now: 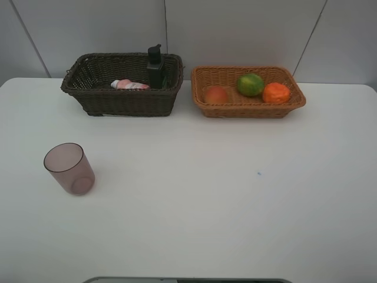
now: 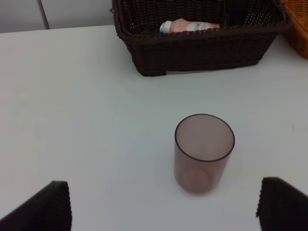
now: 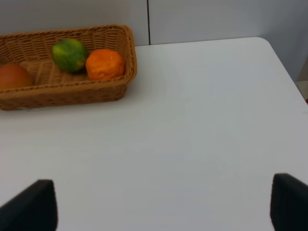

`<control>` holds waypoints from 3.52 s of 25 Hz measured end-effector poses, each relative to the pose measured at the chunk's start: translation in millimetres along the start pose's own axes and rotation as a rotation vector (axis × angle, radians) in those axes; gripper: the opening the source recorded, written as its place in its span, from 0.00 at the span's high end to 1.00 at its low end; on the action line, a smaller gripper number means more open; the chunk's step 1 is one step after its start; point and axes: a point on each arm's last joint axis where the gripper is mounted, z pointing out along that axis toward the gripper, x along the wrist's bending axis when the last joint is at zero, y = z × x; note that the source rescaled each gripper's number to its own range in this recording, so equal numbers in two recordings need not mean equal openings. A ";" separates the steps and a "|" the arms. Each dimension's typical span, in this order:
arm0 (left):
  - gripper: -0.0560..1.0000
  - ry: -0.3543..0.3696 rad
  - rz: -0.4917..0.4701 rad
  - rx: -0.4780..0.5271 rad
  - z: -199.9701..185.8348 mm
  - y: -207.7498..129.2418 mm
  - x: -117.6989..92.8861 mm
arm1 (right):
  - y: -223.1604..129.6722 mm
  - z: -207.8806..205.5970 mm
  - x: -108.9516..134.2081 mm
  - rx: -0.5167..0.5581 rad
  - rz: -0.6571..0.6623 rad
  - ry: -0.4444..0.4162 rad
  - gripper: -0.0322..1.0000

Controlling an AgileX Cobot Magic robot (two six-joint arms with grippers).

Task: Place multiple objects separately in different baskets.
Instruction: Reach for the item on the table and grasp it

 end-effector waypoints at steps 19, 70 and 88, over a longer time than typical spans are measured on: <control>0.00 0.024 0.019 0.015 10.6 23.8 1.3 | 0.0 0.0 0.0 0.000 0.000 0.000 0.11; 0.00 -0.051 0.165 1.027 296.2 40.3 -12.8 | 0.0 0.0 0.0 0.000 0.000 0.000 0.11; 0.00 -0.094 0.188 1.052 336.0 1.2 -18.6 | 0.0 0.0 0.0 0.000 0.000 0.000 0.11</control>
